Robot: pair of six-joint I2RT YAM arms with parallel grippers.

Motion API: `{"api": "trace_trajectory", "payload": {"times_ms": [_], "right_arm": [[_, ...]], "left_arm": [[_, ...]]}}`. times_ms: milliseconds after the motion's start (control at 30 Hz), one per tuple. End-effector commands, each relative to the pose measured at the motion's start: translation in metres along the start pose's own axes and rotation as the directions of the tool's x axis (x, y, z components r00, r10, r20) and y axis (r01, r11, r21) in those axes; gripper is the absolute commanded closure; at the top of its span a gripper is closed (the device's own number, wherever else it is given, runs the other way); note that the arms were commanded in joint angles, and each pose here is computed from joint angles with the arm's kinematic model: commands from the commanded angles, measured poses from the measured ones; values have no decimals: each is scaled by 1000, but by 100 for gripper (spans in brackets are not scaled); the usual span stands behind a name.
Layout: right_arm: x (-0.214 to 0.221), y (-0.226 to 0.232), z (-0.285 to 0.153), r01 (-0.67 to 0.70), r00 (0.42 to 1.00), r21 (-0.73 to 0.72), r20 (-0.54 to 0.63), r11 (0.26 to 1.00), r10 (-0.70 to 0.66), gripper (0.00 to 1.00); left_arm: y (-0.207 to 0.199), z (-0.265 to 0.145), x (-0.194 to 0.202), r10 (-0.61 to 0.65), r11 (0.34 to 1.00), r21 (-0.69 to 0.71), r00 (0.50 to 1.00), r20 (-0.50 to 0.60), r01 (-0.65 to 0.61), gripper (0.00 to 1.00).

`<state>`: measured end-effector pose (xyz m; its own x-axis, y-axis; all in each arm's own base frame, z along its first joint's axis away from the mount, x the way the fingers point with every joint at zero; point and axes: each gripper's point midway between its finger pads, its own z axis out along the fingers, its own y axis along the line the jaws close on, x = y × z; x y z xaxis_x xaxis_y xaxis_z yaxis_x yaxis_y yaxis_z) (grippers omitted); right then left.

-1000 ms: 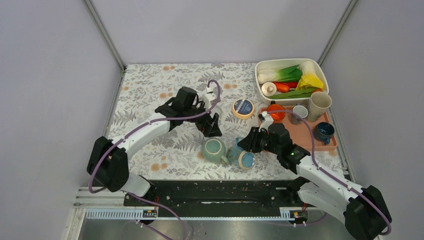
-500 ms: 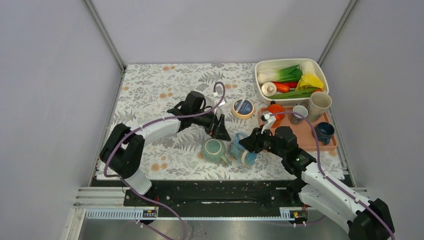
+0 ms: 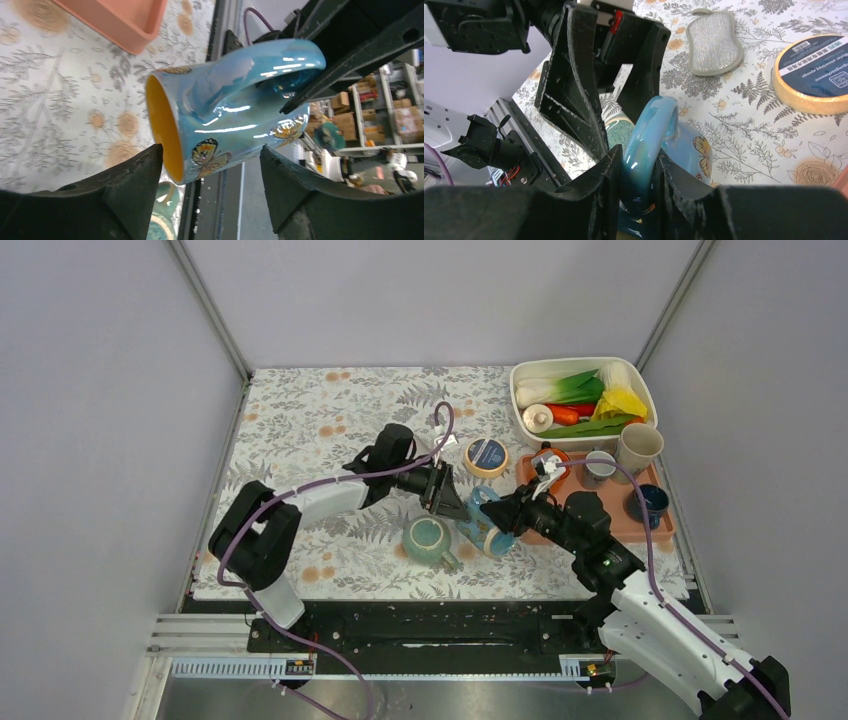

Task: Turn the mug right side up

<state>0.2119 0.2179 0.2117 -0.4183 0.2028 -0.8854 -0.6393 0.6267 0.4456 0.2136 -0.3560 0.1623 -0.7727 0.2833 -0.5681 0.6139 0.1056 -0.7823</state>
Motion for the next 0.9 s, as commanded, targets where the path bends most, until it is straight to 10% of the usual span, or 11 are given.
{"api": "trace_trajectory", "payload": {"times_ms": [0,267,433,633,800,867], "right_arm": [[-85,39,-8,102,958,-97,277,990,-71,100],[-92,41,-7,102,942,-111,330,989,-60,100],[-73,32,1,45,954,-120,298,992,-8,100],[-56,17,2,43,971,-48,236,998,-30,99],[-57,-6,-6,42,975,100,211,994,-63,64],[-55,-12,-8,43,978,138,195,989,-70,52]], "left_arm": [[-47,-2,0,56,984,173,998,-18,-52,31],[-127,-25,-19,9,874,485,999,41,-27,56],[-123,-20,-25,-34,863,503,999,-16,37,99],[-129,-24,-26,-28,870,493,1000,-7,28,100],[-82,-6,-34,-35,983,182,998,60,24,100],[-58,-7,-19,222,970,-99,975,3,-221,100]]}}
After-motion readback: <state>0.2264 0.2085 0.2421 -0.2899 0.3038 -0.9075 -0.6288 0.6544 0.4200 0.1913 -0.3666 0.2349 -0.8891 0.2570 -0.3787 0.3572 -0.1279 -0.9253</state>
